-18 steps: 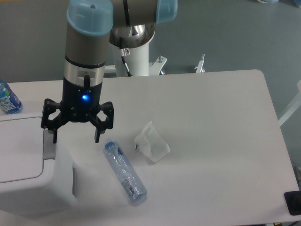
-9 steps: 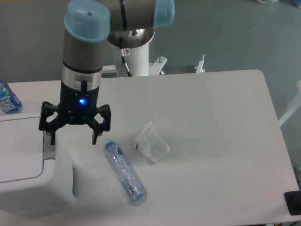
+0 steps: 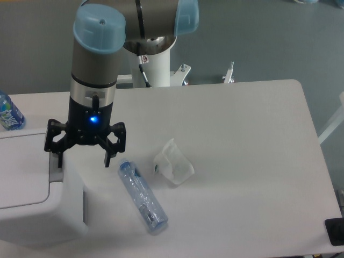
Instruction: Open the trash can
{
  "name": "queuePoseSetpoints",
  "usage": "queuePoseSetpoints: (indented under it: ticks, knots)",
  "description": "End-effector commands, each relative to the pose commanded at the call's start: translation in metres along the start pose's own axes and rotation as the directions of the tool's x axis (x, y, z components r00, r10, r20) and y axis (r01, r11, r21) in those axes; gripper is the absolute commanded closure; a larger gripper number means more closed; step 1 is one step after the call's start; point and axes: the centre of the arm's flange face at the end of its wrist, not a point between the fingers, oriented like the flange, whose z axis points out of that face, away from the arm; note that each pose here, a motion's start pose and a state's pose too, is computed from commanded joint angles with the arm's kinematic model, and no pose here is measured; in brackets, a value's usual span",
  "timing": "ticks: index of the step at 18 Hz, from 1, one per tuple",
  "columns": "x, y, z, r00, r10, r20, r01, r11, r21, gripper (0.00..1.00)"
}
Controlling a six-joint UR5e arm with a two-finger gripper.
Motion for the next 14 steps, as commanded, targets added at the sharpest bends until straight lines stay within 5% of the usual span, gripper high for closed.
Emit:
queuePoseSetpoints:
  ticks: [14]
  knots:
    - [-0.0015, 0.001, 0.0038, 1.0, -0.002, 0.002, 0.002, 1.0, -0.006, 0.0]
